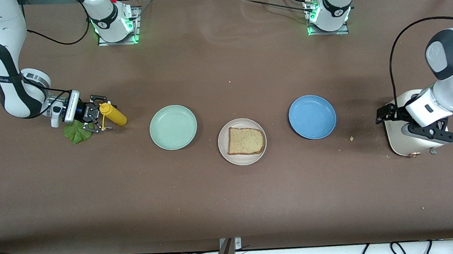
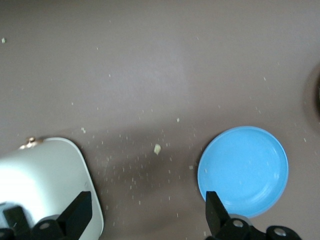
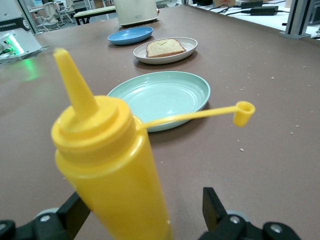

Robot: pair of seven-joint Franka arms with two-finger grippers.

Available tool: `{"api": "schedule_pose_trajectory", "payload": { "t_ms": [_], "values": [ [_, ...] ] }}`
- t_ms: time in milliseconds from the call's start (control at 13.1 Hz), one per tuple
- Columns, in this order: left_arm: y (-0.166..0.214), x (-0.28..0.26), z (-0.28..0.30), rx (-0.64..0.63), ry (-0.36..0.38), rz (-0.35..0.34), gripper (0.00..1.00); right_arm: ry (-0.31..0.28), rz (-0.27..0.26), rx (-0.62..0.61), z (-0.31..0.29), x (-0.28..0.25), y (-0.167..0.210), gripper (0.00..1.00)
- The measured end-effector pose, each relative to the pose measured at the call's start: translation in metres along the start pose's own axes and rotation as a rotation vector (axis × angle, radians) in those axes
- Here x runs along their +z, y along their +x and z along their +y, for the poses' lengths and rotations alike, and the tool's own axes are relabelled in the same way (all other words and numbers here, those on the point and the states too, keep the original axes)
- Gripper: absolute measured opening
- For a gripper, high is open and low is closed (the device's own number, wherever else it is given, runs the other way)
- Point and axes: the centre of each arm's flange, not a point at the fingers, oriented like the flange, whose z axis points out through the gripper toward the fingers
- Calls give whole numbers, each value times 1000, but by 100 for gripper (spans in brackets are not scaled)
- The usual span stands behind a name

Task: Make sandwich in beige plate with both arms
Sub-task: 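Lift the mustard bottle and carry it toward the beige plate with the right gripper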

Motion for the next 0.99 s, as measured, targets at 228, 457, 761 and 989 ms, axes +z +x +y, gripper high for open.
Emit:
{"api": "schedule_pose_trajectory", "payload": {
  "t_ms": [228,457,761,989],
  "values": [
    [-7,-52,21,56,58,-16,100,-28,24,-23,2,7,-1,82],
    [-20,-85,36,87,97,-13,100,-55,32,-47,11,16,9,45],
    [-33,-109,55,109,89,-17,100,-98,-72,-119,45,30,45,15],
    [-33,-110,54,108,89,-15,100,-155,-175,-110,69,49,90,15]
  ]
}}
